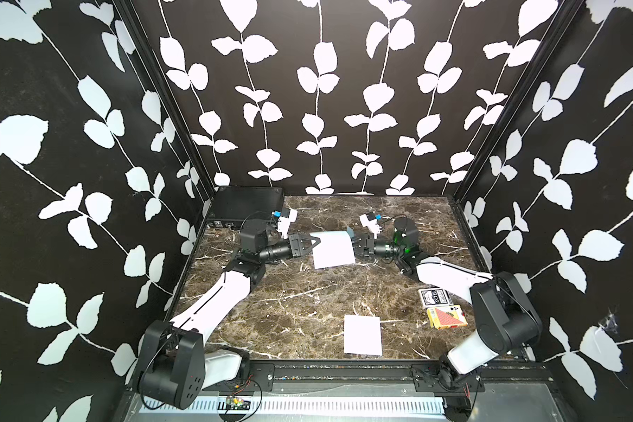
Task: Fold the square paper along the opposite sides
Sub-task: Fold the paper.
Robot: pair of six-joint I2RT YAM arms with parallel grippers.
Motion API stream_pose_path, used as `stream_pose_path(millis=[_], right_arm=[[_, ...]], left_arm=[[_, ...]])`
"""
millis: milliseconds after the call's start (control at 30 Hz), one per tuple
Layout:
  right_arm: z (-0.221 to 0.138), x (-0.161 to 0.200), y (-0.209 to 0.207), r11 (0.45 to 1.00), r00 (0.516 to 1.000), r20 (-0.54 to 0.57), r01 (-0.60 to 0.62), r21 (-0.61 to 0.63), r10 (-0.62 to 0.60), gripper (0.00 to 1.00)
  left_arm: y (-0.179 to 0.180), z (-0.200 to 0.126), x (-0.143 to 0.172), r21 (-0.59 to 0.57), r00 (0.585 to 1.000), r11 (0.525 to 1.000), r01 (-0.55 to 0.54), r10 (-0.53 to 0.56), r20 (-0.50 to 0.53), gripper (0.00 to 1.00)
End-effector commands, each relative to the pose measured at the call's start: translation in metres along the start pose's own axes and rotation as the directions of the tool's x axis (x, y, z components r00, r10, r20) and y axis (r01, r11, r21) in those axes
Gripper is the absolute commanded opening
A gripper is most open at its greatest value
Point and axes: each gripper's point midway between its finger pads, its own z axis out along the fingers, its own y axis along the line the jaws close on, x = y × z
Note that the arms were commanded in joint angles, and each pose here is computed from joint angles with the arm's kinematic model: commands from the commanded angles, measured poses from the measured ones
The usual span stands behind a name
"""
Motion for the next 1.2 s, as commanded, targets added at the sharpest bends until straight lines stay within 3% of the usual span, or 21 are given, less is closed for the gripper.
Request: stream_pose_path(millis=[0,367,600,867,1167], right_arm=[[0.002,-0.016,0.021,0.996,0.998,-0.001,0.069,-0.054,-0.070,0.58],[-0.004,-0.033,0.034,0.994,0.996,0.013,0.085,-0.074,-0.084,0.62],[-0.008,-0.014,0.013,0.998,0.998,0.001,0.061,-0.007,-0.061,0.62],[-0.019,0.005,0.020,0.997,0.997,-0.007,0.083,0.003,-0.083,0.62],[-0.025,0.020,-0.001,0.987,0.994,-0.049,0.102,0.125,-0.097,0.61]], left_arm=[[-0.015,-0.003,0.003,0.044,0.999,0.998,-0.040,0.041,-0.010,0.00],[-0.007,-0.001,0.006,0.007,0.999,0.999,-0.044,0.044,-0.018,0.00],[-0.002,0.000,0.003,-0.019,0.999,0.999,-0.039,0.038,-0.019,0.00],[0.001,0.002,0.003,-0.027,0.999,0.999,-0.038,0.038,-0.023,0.00],[-0.002,0.000,0.004,-0.020,0.999,0.999,-0.041,0.040,-0.021,0.00]])
